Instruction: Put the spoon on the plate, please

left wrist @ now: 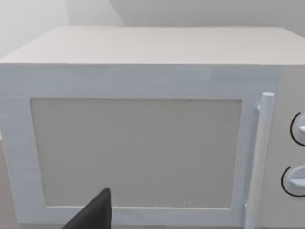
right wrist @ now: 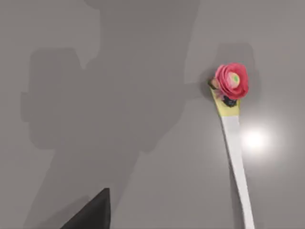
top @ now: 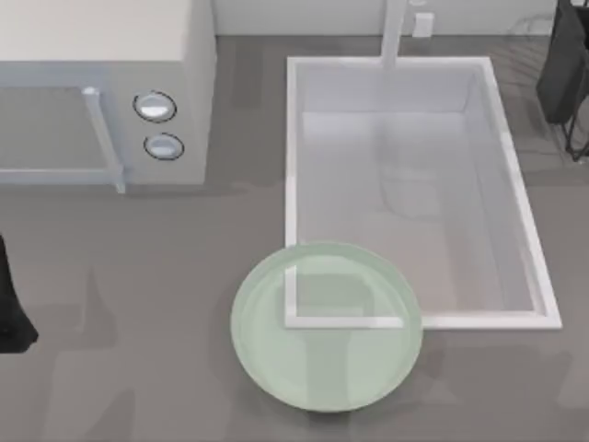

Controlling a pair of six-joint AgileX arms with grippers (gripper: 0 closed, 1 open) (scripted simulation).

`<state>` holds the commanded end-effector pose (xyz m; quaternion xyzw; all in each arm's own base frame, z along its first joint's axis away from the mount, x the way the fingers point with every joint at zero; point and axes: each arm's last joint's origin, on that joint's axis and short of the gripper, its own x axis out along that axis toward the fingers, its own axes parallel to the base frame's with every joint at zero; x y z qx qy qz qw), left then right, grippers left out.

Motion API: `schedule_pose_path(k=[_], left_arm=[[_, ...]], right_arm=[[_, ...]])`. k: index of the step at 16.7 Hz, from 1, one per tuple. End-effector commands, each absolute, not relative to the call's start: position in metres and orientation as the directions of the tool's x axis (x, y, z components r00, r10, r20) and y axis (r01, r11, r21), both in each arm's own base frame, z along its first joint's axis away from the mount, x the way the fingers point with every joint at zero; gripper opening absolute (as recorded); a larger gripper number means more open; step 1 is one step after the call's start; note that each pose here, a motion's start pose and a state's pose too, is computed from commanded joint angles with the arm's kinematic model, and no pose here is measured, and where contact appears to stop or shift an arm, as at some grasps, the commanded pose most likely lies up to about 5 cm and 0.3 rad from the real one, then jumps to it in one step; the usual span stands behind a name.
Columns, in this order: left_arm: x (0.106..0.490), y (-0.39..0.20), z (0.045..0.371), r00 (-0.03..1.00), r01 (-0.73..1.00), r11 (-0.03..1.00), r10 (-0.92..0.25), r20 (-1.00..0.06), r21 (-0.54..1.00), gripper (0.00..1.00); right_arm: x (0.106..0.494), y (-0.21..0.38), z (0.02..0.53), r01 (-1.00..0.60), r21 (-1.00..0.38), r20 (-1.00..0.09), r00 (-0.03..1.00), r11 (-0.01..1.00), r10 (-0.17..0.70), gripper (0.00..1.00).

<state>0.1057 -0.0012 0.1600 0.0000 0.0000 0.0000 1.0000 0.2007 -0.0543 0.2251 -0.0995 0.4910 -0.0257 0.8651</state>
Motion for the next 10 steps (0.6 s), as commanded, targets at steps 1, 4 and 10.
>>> schedule_pose_path(k=[1, 4, 10], left_arm=[[0.106, -0.001, 0.16, 1.0, 0.0, 1.0, 0.0, 0.0, 0.0, 1.0], [0.106, -0.001, 0.16, 1.0, 0.0, 1.0, 0.0, 0.0, 0.0, 1.0], [0.106, -0.001, 0.16, 1.0, 0.0, 1.0, 0.0, 0.0, 0.0, 1.0]], right_arm=[[0.213, -0.063, 0.222, -0.076, -0.181, -0.891, 0.434, 0.981, -0.131, 1.0], [0.247, -0.089, 0.21, -0.13, -0.114, -0.972, 0.22, 0.985, -0.083, 1.0], [0.286, -0.127, 0.195, -0.173, -0.011, -1.0, 0.02, 0.985, -0.007, 1.0]])
